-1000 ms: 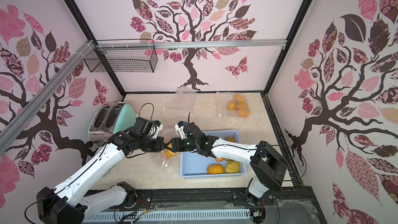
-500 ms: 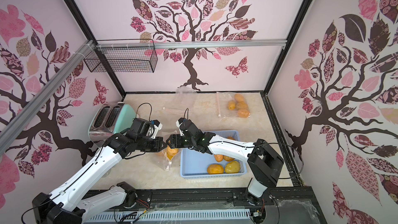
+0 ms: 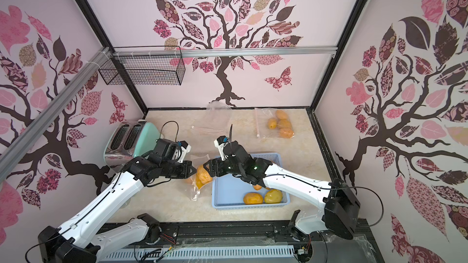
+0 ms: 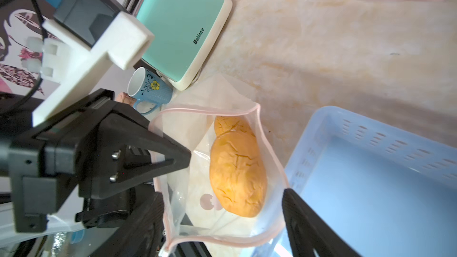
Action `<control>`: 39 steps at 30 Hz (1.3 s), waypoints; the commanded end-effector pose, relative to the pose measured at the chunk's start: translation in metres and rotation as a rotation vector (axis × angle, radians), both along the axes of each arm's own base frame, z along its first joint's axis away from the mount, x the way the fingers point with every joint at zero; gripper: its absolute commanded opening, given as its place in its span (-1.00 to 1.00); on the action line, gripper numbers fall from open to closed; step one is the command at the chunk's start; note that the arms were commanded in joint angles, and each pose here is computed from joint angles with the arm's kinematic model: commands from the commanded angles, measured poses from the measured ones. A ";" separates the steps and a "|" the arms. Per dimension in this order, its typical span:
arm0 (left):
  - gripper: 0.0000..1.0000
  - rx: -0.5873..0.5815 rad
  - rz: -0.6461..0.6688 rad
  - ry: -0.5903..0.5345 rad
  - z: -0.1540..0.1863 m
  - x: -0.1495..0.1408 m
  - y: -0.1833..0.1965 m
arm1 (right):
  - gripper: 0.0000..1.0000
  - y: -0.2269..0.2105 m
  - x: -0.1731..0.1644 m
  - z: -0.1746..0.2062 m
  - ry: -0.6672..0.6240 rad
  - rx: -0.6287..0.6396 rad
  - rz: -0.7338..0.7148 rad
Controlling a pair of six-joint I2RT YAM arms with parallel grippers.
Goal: Put the potatoes into a zipper bag and zip it
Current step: Place the potato into the zipper food storage bag, then adjust the zipper food storage bag at the center of the board.
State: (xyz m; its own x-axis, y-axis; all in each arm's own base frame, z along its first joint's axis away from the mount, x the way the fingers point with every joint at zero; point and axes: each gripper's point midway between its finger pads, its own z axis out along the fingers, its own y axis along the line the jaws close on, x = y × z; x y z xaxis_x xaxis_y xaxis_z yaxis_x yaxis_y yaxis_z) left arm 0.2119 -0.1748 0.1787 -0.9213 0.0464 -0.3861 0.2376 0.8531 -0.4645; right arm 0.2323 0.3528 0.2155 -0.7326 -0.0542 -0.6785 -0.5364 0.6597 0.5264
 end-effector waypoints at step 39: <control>-1.00 0.014 0.186 -0.337 0.059 0.008 0.043 | -1.00 0.030 -0.030 0.019 -0.212 0.149 0.314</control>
